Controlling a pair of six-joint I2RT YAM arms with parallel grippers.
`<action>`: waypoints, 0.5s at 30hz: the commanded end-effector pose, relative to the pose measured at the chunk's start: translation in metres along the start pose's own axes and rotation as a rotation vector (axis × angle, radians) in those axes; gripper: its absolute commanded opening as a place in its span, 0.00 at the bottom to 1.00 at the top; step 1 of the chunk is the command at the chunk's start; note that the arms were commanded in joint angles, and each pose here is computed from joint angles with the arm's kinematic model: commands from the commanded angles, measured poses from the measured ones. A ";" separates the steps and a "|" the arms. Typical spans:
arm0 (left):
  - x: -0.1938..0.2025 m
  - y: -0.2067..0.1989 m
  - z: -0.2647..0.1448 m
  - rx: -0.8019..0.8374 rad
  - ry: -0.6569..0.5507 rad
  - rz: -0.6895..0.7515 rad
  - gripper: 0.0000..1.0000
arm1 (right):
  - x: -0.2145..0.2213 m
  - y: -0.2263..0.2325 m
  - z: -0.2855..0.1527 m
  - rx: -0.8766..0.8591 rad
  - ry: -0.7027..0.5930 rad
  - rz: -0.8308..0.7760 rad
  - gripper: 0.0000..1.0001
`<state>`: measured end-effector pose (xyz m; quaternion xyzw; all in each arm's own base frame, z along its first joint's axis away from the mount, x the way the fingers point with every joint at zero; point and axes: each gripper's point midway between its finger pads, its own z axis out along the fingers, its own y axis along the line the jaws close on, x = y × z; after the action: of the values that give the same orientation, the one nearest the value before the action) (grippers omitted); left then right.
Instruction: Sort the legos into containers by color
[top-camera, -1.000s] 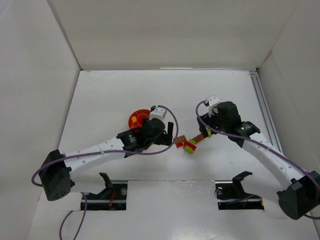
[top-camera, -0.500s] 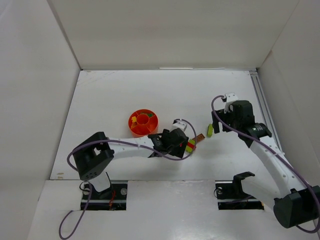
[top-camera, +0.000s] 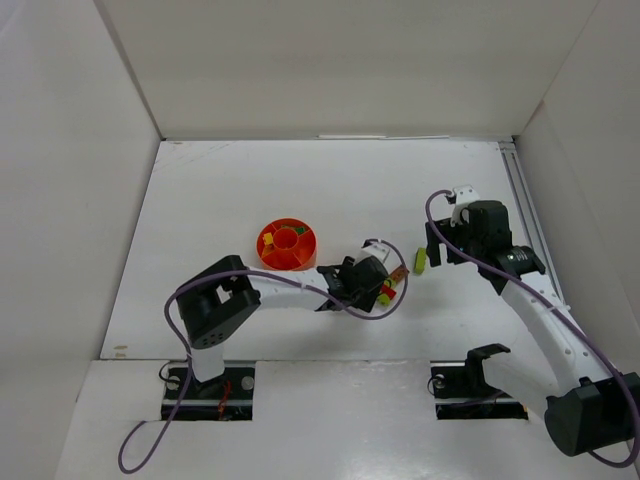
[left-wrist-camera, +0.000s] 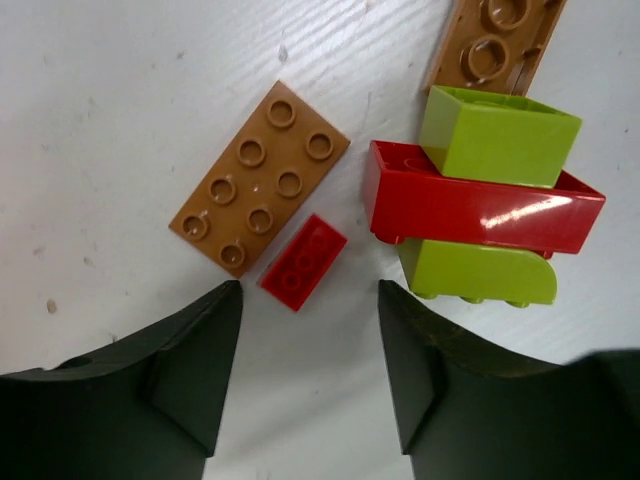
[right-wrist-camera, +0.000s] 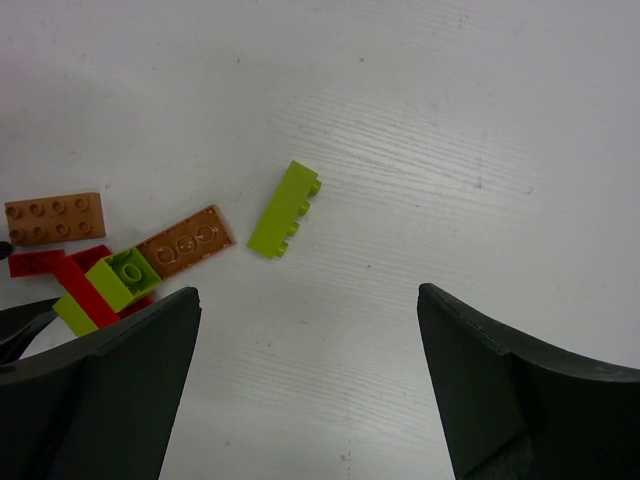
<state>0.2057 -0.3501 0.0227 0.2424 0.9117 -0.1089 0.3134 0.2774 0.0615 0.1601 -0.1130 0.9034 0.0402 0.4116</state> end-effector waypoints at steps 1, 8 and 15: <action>-0.014 -0.006 0.005 0.000 -0.027 0.010 0.52 | -0.013 -0.003 -0.004 0.002 -0.036 0.005 0.93; -0.015 0.005 0.011 -0.026 -0.024 0.007 0.47 | -0.013 -0.005 -0.004 0.009 -0.035 0.011 0.93; -0.016 -0.001 0.016 -0.008 -0.012 0.025 0.40 | -0.015 -0.004 -0.004 0.000 -0.045 0.002 0.93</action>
<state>0.2233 -0.3586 0.0228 0.2443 0.9059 -0.1040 0.3299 0.2781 0.0590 0.1603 -0.1104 0.9036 0.0403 0.4119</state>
